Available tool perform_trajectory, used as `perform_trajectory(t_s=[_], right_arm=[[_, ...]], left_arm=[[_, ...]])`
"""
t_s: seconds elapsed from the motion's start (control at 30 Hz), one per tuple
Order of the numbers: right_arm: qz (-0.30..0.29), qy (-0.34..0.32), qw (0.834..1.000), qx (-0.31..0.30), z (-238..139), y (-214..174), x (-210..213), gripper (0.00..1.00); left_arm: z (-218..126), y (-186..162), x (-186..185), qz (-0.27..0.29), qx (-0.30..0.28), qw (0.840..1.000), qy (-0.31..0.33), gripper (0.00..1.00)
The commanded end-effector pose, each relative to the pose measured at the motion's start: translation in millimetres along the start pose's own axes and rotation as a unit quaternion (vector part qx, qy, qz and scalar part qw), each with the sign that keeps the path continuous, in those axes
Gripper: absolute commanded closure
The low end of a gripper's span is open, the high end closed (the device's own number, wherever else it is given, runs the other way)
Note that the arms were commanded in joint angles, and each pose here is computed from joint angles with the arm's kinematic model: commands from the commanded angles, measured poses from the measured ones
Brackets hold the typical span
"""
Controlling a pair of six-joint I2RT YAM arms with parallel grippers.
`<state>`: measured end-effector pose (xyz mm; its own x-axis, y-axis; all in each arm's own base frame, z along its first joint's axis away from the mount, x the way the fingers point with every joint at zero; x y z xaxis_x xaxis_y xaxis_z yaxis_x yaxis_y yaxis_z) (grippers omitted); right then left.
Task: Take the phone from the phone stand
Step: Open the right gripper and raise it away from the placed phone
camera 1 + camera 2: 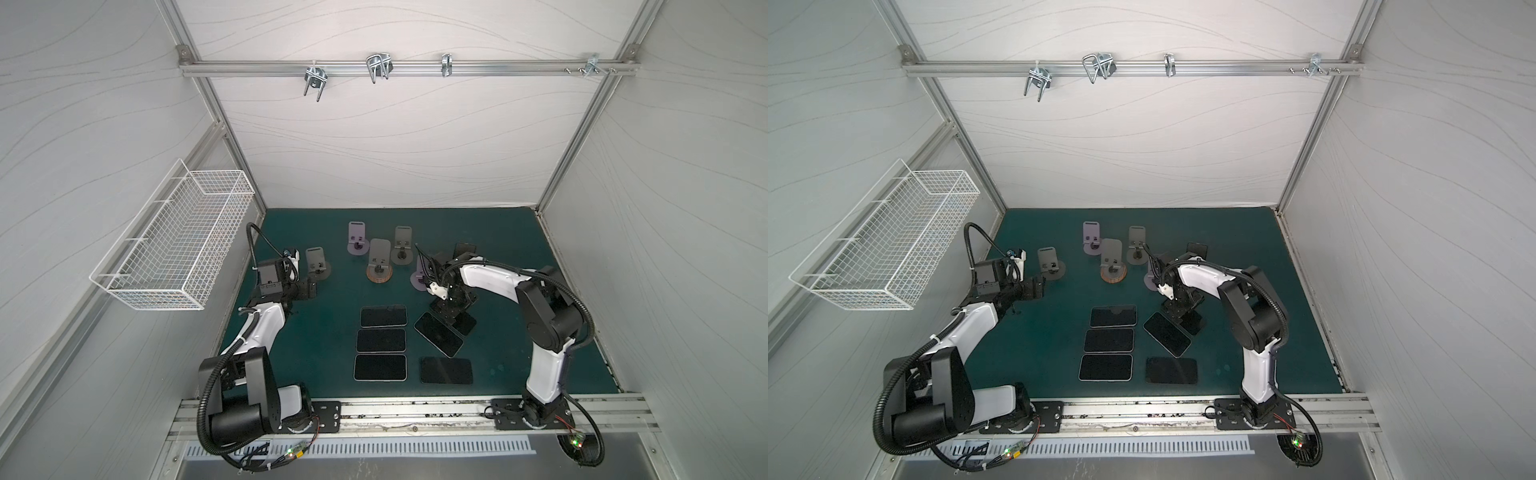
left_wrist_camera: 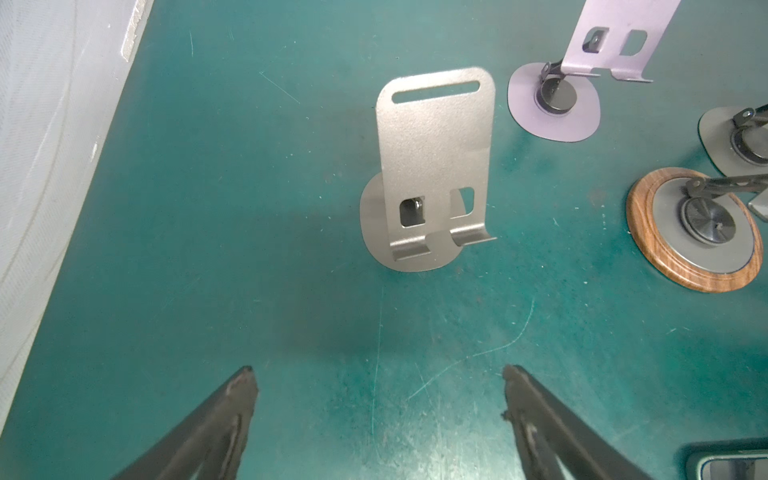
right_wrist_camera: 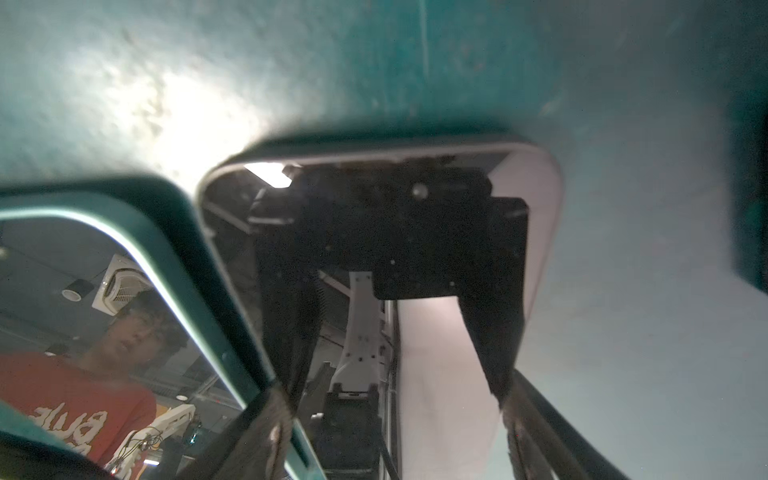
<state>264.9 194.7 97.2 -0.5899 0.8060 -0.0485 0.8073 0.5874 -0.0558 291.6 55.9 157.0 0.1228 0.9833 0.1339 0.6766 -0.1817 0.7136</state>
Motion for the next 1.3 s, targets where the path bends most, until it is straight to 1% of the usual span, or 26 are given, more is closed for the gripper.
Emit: perform_trajectory(t_s=[0.0,0.2,0.4,0.57,0.7,0.77,0.83,0.87,0.93,1.0,1.07,1.13,1.2,1.23,1.27], right_arm=[[-0.009,-0.006,0.999,0.039,17.8,-8.5,-0.1,0.2],[-0.009,-0.01,1.0,0.024,9.4,-6.8,-0.9,0.2],[-0.012,-0.013,1.0,-0.014,-10.5,-1.4,2.2,0.19],[-0.024,-0.003,0.997,-0.078,-49.9,2.2,10.6,0.18],[-0.03,0.0,0.991,-0.13,-85.2,-0.9,13.9,0.17],[-0.035,-0.006,0.986,-0.163,-104.5,-3.9,15.2,0.16],[-0.044,-0.011,0.977,-0.209,-125.9,-7.9,18.8,0.16],[-0.048,-0.012,0.968,-0.245,-139.5,-10.6,20.9,0.15],[-0.051,0.001,0.945,-0.322,-165.6,-18.2,23.2,0.13],[-0.042,0.01,0.912,-0.407,-188.6,-28.7,21.3,0.1],[-0.02,0.0,0.872,-0.489,-206.9,-40.4,14.0,0.06],[0.016,-0.004,0.831,-0.556,-220.7,-54.4,1.5,0.03],[0.076,0.0,0.788,-0.611,-226.2,-71.4,-16.9,0.03],[0.095,0.006,0.771,-0.629,-225.9,-79.4,-24.6,0.02],[0.121,0.009,0.749,-0.652,-225.5,-88.0,-35.1,0.02]], left_arm=[[-5.6,11.8,3.9,0.001,-0.024,1.0,0.006,0.06],[-5.9,12.2,3.9,0.001,-0.025,1.0,0.006,0.06],[-5.9,12.4,3.4,0.001,-0.026,1.0,0.005,0.06],[-5.8,12.0,3.8,0.001,-0.025,1.0,0.006,0.06],[-6.1,12.3,4.0,0.001,-0.026,1.0,0.007,0.06],[-5.9,12.2,3.7,0.001,-0.025,1.0,0.006,0.06],[-5.5,11.5,3.3,0.001,-0.024,1.0,0.005,0.06],[-5.7,11.8,3.8,0.001,-0.024,1.0,0.006,0.06],[-5.8,12.0,3.6,0.001,-0.025,1.0,0.006,0.06],[-5.8,12.6,3.8,0.001,-0.026,1.0,0.007,0.06],[-5.4,11.6,4.7,-0.002,-0.022,1.0,0.011,0.06],[-5.3,11.8,4.8,-0.002,-0.022,1.0,0.011,0.06],[-5.6,11.9,5.1,-0.003,-0.023,1.0,0.013,0.06],[-5.6,11.8,5.2,-0.003,-0.023,1.0,0.014,0.06],[-5.9,11.8,5.2,-0.003,-0.024,1.0,0.015,0.06]])
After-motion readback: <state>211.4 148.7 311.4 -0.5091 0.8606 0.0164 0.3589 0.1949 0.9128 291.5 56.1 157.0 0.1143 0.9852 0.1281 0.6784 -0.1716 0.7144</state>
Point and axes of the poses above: each gripper's point midway between its finger pads, its own z axis out along the fingers, its own x axis along the line the jaws close on, y = z × x, the point moved 8 cm from there along -z, back along the fingers, and after that the axes turned 12 degrees about z, right-handed, at the moved point
